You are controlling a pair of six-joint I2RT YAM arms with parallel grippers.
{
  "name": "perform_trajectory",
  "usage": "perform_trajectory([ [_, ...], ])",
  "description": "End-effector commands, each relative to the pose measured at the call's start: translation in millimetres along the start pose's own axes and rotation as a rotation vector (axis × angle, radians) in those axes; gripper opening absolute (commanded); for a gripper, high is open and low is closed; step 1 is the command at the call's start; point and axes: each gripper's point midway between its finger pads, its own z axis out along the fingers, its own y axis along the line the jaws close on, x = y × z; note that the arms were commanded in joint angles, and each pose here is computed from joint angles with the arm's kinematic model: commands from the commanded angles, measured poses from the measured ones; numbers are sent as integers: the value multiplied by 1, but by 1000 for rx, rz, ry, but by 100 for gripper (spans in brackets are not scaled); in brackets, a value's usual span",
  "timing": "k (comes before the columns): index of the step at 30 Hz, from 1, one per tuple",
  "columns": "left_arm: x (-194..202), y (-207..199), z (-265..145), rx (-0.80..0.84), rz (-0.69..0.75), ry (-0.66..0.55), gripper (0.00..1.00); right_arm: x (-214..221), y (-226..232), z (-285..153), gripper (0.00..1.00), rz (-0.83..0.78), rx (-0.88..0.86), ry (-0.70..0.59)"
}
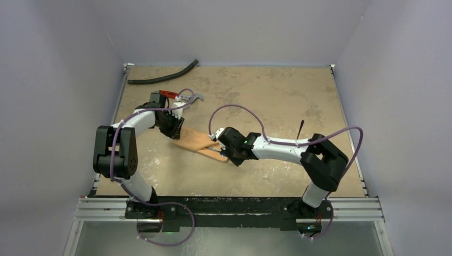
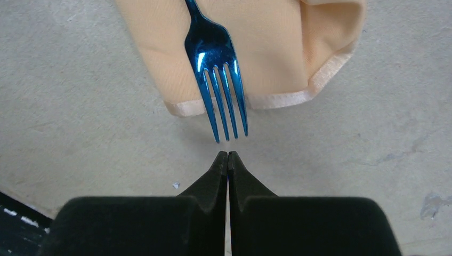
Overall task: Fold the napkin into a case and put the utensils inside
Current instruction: Insert the fork into the folded napkin.
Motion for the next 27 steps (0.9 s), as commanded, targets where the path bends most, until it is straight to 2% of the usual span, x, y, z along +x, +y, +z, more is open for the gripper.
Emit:
perform_trajectory([
  [1, -19, 5, -15, -24, 39, -57, 31, -29, -2, 2, 0, -2, 10, -47],
  [18, -14, 6, -15, -18, 35, -58, 31, -65, 0, 18, 0, -32, -4, -75],
  [21, -13, 6, -16, -17, 34, -57, 31, -71, -4, 11, 0, -8, -2, -88],
  [24, -15, 7, -19, -19, 35, -59, 33, -77, -24, -11, 1, 84, 13, -139],
  [27, -16, 8, -23, -16, 27, -55, 43, -74, -70, -34, 31, 289, 102, -187],
])
